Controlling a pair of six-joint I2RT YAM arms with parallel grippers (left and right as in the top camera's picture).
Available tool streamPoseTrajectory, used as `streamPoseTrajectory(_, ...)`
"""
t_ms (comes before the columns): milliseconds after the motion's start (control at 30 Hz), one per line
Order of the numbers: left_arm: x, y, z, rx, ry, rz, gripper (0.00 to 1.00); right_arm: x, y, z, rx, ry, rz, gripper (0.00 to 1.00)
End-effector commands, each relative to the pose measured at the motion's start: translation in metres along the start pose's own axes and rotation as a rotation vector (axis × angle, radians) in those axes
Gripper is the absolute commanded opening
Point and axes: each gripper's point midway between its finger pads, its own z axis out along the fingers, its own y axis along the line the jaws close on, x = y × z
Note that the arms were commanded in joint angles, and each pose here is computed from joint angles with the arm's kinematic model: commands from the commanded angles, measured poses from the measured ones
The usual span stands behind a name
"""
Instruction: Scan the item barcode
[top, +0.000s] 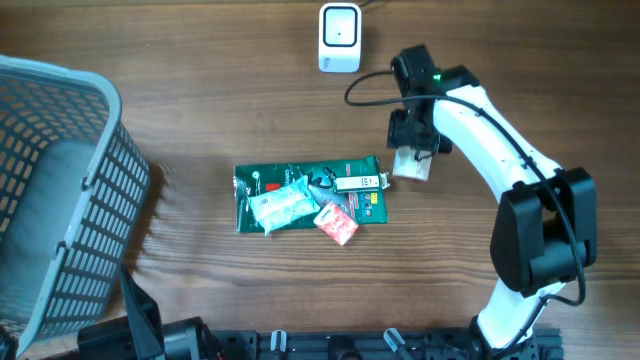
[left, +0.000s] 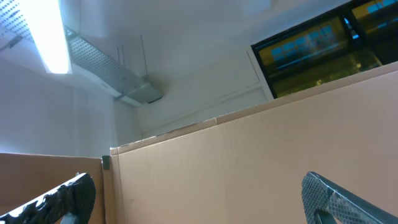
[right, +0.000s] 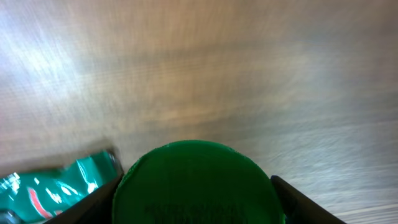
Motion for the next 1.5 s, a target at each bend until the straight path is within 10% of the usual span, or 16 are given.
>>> streamPoseTrajectory(0, 0.000, 0.002, -0.002, -0.017, -0.002, 0.015, 1.00, -0.037, -0.021, -0.022, 0.130, -0.157, 0.077, 0.51)
streamPoseTrajectory(467, 0.024, -0.004, -0.004, 0.008, 0.099, 0.003, 1.00, -0.113, -0.023, 0.003, 0.134, -0.732, 0.352, 0.51)
streamPoseTrajectory(967, 0.040, -0.007, -0.002, 0.013, 0.120, 0.001, 1.00, -0.061, 0.045, 0.023, 0.223, -0.749, 0.154, 0.61)
streamPoseTrajectory(1467, 0.040, -0.007, -0.002, 0.013, 0.120, -0.002, 1.00, -0.044, 0.083, -0.012, 0.158, -0.775, 0.089, 1.00)
